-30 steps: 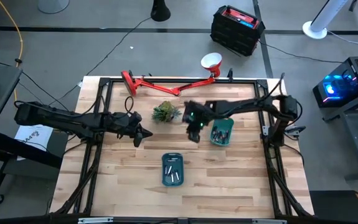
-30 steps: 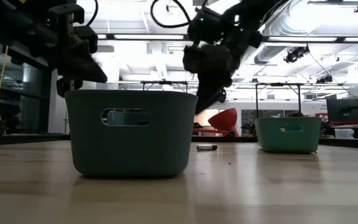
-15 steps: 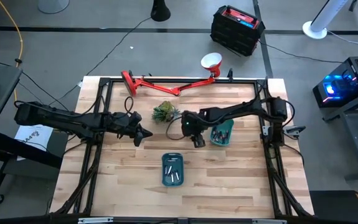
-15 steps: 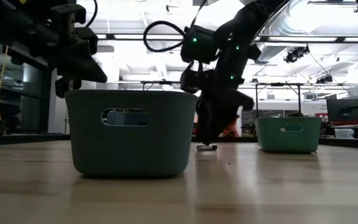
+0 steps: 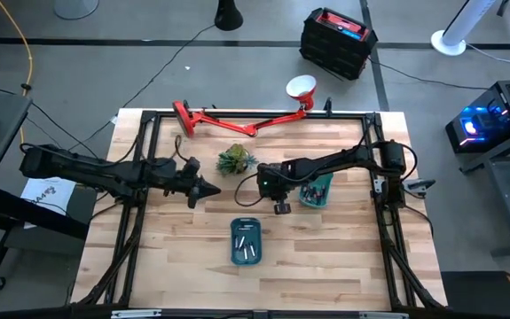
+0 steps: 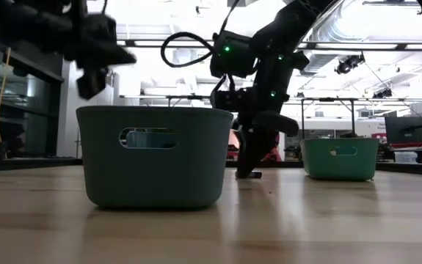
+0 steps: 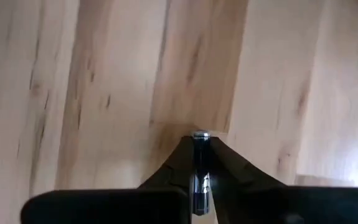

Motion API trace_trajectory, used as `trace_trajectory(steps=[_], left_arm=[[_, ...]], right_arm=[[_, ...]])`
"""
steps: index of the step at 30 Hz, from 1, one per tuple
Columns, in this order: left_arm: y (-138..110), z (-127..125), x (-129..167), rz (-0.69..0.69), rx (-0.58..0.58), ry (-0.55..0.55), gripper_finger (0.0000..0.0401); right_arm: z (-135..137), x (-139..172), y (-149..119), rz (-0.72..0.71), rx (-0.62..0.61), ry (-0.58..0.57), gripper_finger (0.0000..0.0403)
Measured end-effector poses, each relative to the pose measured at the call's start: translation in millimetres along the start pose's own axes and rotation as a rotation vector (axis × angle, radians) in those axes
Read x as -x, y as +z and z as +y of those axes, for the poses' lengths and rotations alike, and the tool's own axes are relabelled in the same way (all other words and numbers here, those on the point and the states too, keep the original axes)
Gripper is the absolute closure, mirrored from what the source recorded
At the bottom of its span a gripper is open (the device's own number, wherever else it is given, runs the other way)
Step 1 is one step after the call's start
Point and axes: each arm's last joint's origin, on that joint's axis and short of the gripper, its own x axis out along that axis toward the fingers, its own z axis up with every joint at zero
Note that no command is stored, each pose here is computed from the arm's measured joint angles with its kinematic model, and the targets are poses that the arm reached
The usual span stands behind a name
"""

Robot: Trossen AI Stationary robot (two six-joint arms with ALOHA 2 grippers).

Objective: Sort batteries
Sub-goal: Put the silver battery into the blue bin

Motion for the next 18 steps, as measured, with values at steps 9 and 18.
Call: trace_trajectory(steps=[9,18], left_arm=[[30,-17,20,-0.193,-0.213,-0.083,0.0401],[24,-6,20,-0.102,-0.176,0.016,0.0401]], right_arm=[[1,76,35,-0.296,-0.059,0.242,0.0398],[42,76,67,-0.520,-0.020,0.475,0.0378]])
